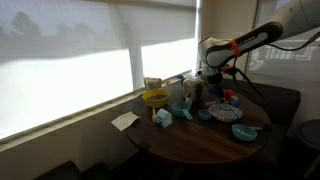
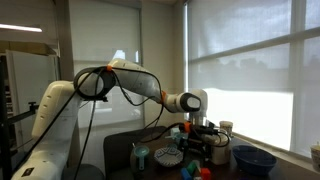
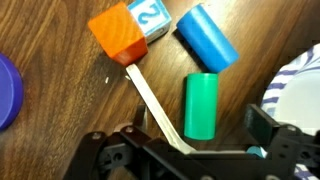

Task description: Put the green and blue block in an upright position

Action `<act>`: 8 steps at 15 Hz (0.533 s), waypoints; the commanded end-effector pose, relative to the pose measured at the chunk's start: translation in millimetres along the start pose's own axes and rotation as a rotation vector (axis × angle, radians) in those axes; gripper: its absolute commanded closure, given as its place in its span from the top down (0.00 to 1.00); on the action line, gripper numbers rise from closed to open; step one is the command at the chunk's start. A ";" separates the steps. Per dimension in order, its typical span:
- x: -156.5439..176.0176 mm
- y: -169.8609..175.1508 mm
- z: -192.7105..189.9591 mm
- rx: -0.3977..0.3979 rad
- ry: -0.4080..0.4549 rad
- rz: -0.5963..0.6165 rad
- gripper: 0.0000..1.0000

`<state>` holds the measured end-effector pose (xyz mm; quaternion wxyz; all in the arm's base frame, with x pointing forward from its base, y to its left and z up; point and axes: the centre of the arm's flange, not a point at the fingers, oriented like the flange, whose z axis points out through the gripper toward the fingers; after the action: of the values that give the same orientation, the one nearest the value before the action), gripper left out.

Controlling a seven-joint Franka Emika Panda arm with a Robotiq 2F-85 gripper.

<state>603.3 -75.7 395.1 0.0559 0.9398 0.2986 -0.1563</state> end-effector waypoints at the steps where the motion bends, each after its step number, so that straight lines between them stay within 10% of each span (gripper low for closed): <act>1: 2.9 -5.9 5.8 0.032 0.020 -0.002 0.72; 8: 6.4 -7.2 11.9 0.036 0.006 -0.005 0.23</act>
<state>602.4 -69.4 386.5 0.0464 0.9387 0.3014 -0.1607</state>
